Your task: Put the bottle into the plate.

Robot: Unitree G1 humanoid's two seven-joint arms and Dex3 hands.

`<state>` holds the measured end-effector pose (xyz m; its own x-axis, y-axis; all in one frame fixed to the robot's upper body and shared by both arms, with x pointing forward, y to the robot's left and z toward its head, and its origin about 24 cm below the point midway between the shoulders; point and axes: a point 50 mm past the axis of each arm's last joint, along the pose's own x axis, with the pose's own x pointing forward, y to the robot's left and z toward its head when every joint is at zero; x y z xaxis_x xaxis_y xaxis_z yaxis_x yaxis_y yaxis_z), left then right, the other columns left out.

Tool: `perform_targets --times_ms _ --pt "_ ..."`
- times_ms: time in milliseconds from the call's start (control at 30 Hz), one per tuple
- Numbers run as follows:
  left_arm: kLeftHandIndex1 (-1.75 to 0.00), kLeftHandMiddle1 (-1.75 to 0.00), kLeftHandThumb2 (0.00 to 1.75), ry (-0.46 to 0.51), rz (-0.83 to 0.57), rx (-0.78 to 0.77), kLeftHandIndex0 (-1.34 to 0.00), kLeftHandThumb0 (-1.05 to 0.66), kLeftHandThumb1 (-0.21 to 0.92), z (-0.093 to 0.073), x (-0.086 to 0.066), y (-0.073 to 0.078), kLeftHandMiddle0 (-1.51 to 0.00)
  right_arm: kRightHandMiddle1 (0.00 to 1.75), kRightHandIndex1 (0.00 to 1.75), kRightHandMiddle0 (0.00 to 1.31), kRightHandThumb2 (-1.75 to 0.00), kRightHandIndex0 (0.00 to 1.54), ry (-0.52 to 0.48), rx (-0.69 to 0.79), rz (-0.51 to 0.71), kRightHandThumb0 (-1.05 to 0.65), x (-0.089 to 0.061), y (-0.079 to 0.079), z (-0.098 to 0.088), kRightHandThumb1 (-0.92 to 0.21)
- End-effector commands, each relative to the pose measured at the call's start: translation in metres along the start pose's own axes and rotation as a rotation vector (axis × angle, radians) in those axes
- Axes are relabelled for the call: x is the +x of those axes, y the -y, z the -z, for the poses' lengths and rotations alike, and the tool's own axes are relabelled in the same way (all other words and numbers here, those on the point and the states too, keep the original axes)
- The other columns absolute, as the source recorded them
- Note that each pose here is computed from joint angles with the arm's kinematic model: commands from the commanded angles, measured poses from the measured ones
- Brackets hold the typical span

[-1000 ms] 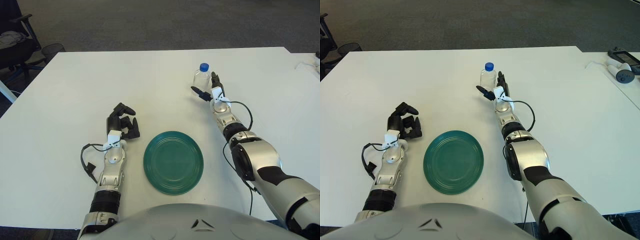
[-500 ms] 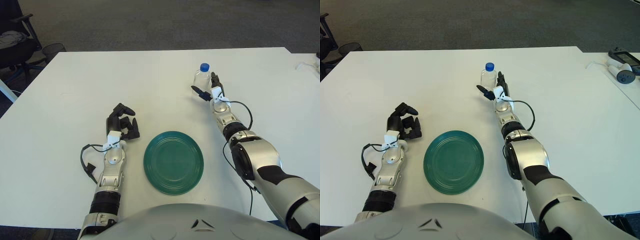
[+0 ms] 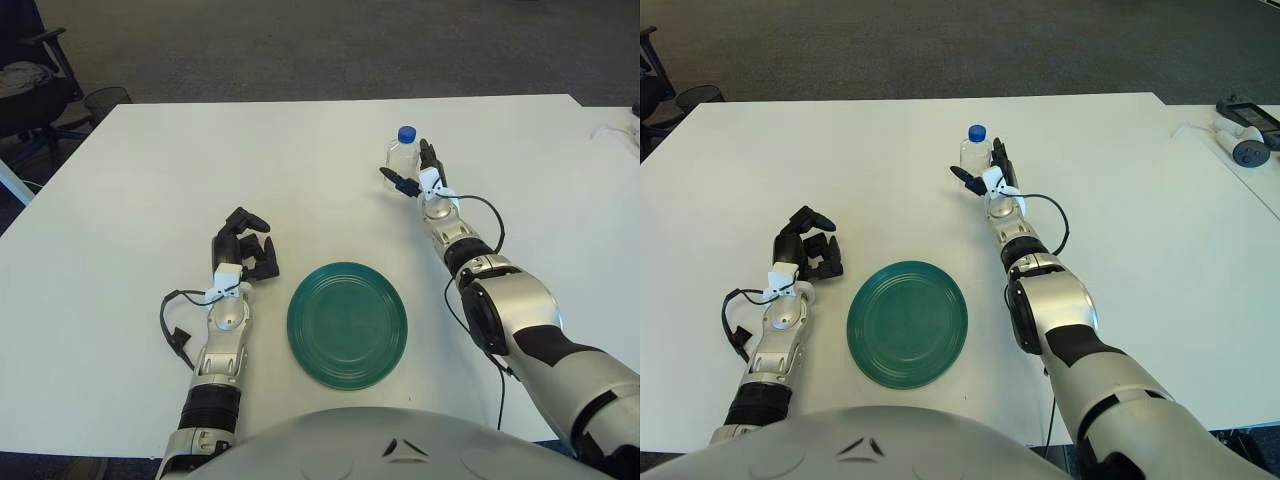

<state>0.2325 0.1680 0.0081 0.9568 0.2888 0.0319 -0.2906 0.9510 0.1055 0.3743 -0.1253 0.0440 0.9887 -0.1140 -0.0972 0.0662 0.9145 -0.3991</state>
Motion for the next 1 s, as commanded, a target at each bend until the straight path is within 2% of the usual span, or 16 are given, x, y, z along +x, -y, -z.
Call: perform_targets --times_ms 0,300,433,467,533,600,667,700,800,900,967 --pt "-1.75 -1.75 1.59 -0.081 0.002 0.029 -0.79 -0.57 0.09 0.0152 -0.0094 -0.0028 -1.33 0.0 0.0 0.0 -0.13 0.0 0.004 -0.023 0.003 -1.05 0.0023 -0.0014 -0.0063 -0.91" --pt "-1.75 -1.75 1.59 -0.083 0.003 0.031 -0.8 -0.57 0.09 0.0152 -0.0109 -0.002 -1.32 0.01 0.0 0.02 -0.12 0.0 0.006 -0.04 0.0 -1.05 0.0011 -0.005 -0.0063 -0.91" --pt "-1.75 -1.75 1.6 -0.083 0.001 0.033 -0.8 -0.57 0.09 0.0152 -0.0111 -0.0016 -1.32 0.25 0.03 0.0 -0.1 0.05 0.0 -0.031 0.012 -1.04 0.0009 -0.0054 -0.006 -0.89" --pt "-1.75 -1.75 1.6 -0.083 0.001 0.034 -0.8 -0.57 0.09 0.0151 -0.0113 -0.0014 -1.32 0.34 0.09 0.0 -0.1 0.06 -0.003 -0.026 0.018 -1.02 0.0009 -0.0054 -0.006 -0.88" --pt "-1.75 -1.75 1.6 -0.083 0.0 0.034 -0.8 -0.57 0.09 0.0151 -0.0115 -0.0012 -1.32 0.64 0.43 0.0 -0.1 0.03 -0.011 -0.014 0.029 -0.98 0.0009 -0.0059 -0.0064 -0.86" --pt "-1.75 -1.75 1.6 -0.082 -0.001 0.036 -0.8 -0.57 0.09 0.015 -0.0115 -0.0011 -1.32 0.8 0.63 0.0 -0.1 0.01 -0.015 0.004 0.042 -0.95 0.0006 -0.0066 -0.0069 -0.85" --pt "-1.75 -1.75 1.6 -0.081 -0.003 0.038 -0.8 -0.57 0.08 0.0148 -0.0118 -0.0003 -1.32 1.03 0.92 0.0 -0.14 0.01 -0.017 0.019 0.052 -0.88 0.0005 -0.0064 -0.007 -0.8" --pt "-1.75 -1.75 1.6 -0.08 -0.003 0.038 -0.8 -0.57 0.08 0.0147 -0.0118 -0.0001 -1.32 1.07 0.98 0.0 -0.19 0.0 -0.017 0.023 0.054 -0.86 0.0005 -0.0064 -0.0071 -0.76" --pt "-1.75 -1.75 1.6 -0.079 -0.003 0.036 -0.8 -0.57 0.08 0.0146 -0.012 0.0 -1.32 1.29 1.24 0.0 -0.65 0.02 -0.016 0.032 0.054 -0.73 0.0001 -0.0076 -0.0074 -0.47" --pt "-1.75 -1.75 1.6 -0.076 -0.001 0.027 -0.81 -0.57 0.08 0.0143 -0.0124 0.0008 -1.32 1.43 1.4 0.0 -0.89 0.06 -0.013 0.04 0.048 -0.6 -0.0002 -0.0083 -0.0074 -0.29" --pt "-1.75 -1.75 1.6 -0.075 0.0 0.022 -0.81 -0.57 0.08 0.0143 -0.0124 0.0009 -1.32 1.48 1.46 0.0 -0.97 0.08 -0.011 0.043 0.044 -0.54 -0.0003 -0.0084 -0.0074 -0.23"
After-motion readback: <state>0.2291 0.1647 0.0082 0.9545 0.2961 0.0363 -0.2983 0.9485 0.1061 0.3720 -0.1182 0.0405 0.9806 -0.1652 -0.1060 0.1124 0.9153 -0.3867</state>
